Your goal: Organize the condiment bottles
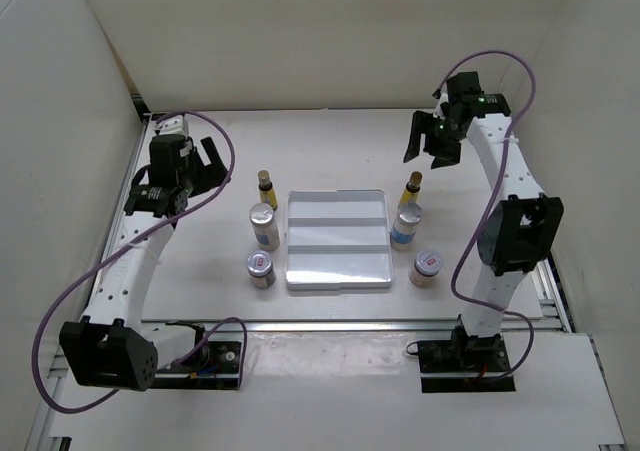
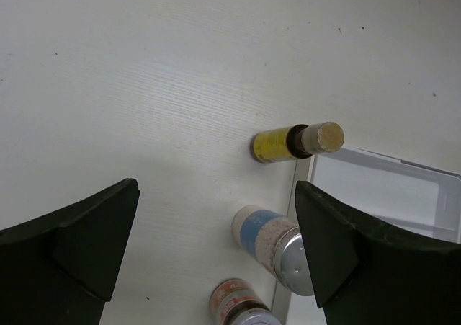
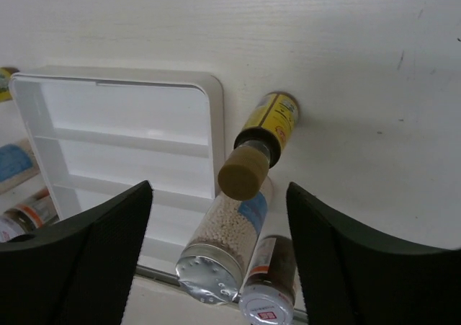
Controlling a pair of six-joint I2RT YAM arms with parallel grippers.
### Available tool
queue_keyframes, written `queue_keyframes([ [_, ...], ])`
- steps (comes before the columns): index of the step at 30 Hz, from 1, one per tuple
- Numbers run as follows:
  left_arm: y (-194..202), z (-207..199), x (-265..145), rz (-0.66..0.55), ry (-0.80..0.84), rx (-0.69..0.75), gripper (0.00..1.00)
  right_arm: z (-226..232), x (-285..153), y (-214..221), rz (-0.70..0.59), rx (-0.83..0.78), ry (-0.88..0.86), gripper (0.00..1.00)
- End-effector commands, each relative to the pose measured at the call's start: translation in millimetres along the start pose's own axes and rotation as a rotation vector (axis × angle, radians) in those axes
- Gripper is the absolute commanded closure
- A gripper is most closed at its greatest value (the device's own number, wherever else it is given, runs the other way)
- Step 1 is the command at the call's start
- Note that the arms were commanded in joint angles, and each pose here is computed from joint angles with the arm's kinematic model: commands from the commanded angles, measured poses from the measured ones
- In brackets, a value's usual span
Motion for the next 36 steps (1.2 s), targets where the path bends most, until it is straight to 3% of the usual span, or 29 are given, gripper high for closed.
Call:
queue_keyframes([
  [1, -4, -4, 2, -0.015, 0.008, -0.021, 0.00, -2, -3, -1, 0.024, -0.030, 0.133, 0.26],
  [10, 9, 3, 6, 0.013, -0.018, -0.038, 0.00, -3, 10, 15, 0.092, -0.067, 0.240, 0.26],
  [13, 12, 6, 7, 0.014, -0.033, -0.046, 0.00, -1, 16, 21, 0.116, -0.063, 0.240, 0.32],
  [24, 17, 9, 11, 0.016, -0.045, -0.045, 0.00, -8, 37, 26, 0.157, -0.058, 0.250, 0.38],
  [36, 19, 11, 14, 0.025, -0.049, -0.015, 0.00, -9, 58, 13, 0.148, -0.076, 0.225, 0.57],
])
Point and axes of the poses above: each gripper's point midway between its finger pads, its own x axis out along the fingers, its own z axis along the line the jaws close on, y = z × x, the point moved 5 cm from there along -x, back along the fingers, and after that the axes turned 7 degrees about -x, right-handed, at the moved point
